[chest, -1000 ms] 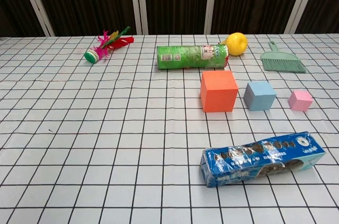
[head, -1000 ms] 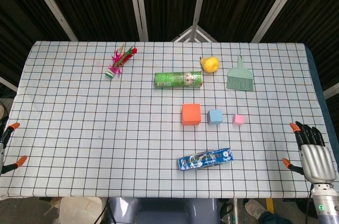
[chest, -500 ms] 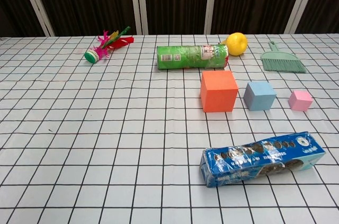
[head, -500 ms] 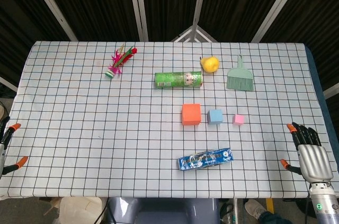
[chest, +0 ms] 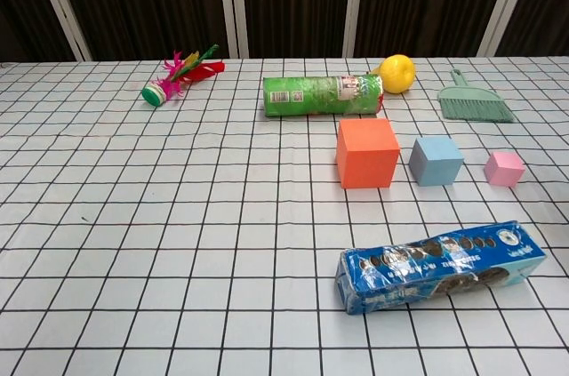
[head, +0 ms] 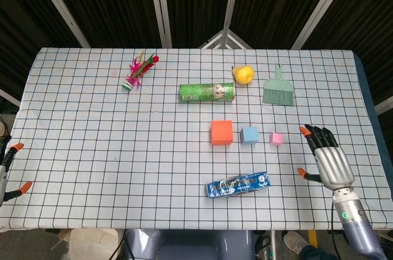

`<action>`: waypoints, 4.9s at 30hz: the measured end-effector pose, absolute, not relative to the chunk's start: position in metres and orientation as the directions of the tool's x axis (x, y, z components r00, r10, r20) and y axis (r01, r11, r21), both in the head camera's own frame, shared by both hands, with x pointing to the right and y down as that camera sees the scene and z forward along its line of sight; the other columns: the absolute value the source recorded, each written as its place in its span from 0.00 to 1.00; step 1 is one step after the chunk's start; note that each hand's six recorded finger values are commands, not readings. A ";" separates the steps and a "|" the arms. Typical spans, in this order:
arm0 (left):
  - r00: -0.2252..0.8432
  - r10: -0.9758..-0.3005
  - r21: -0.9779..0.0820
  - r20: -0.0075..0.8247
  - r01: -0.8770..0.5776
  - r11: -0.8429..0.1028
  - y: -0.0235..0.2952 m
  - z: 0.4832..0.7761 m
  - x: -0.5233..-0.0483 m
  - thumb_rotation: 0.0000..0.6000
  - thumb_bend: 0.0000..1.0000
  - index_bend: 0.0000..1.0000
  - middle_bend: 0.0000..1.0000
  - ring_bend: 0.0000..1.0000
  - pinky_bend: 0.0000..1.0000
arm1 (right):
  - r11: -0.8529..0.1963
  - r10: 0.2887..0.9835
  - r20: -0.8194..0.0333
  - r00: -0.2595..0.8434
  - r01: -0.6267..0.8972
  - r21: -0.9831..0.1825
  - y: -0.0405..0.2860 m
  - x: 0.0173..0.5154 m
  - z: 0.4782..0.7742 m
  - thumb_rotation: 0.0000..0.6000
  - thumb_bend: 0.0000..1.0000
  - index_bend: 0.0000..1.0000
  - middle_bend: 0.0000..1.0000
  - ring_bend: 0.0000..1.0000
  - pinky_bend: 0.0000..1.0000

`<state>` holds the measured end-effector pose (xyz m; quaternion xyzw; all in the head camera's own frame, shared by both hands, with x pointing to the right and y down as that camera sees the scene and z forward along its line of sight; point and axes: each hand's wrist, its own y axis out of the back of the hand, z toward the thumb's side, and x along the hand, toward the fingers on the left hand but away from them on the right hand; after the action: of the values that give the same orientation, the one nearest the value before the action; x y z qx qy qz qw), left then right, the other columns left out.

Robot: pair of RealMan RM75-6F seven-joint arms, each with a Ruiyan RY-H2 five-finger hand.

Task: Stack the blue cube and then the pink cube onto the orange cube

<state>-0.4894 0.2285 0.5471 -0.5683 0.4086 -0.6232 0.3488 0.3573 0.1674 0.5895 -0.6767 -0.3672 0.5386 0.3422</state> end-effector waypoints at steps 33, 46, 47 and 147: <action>-0.239 -0.880 -0.910 0.411 -0.051 -0.411 0.219 0.545 -0.528 1.00 0.20 0.16 0.00 0.00 0.02 | -0.765 0.641 -0.749 0.169 0.052 -0.642 0.080 0.217 0.686 1.00 0.24 0.23 0.08 0.08 0.06; -0.237 -0.875 -0.905 0.421 -0.044 -0.423 0.217 0.549 -0.527 1.00 0.20 0.16 0.00 0.00 0.02 | -0.767 0.642 -0.763 0.074 0.058 -0.639 0.075 0.246 0.698 1.00 0.24 0.26 0.08 0.08 0.06; -0.237 -0.876 -0.905 0.420 -0.043 -0.423 0.217 0.549 -0.527 1.00 0.20 0.16 0.00 0.00 0.02 | -0.768 0.641 -0.764 0.073 0.059 -0.638 0.075 0.246 0.699 1.00 0.24 0.27 0.08 0.08 0.06; -0.218 -0.867 -0.893 0.449 -0.088 -0.440 0.216 0.549 -0.531 1.00 0.20 0.17 0.00 0.00 0.02 | -0.692 0.701 -0.669 0.249 0.009 -0.722 0.058 0.103 0.616 1.00 0.39 0.46 0.08 0.09 0.06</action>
<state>-0.5315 0.2159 0.5493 -0.5483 0.4352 -0.6477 0.3007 0.1028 0.0584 0.6163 -0.7278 -0.2438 0.5624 0.3076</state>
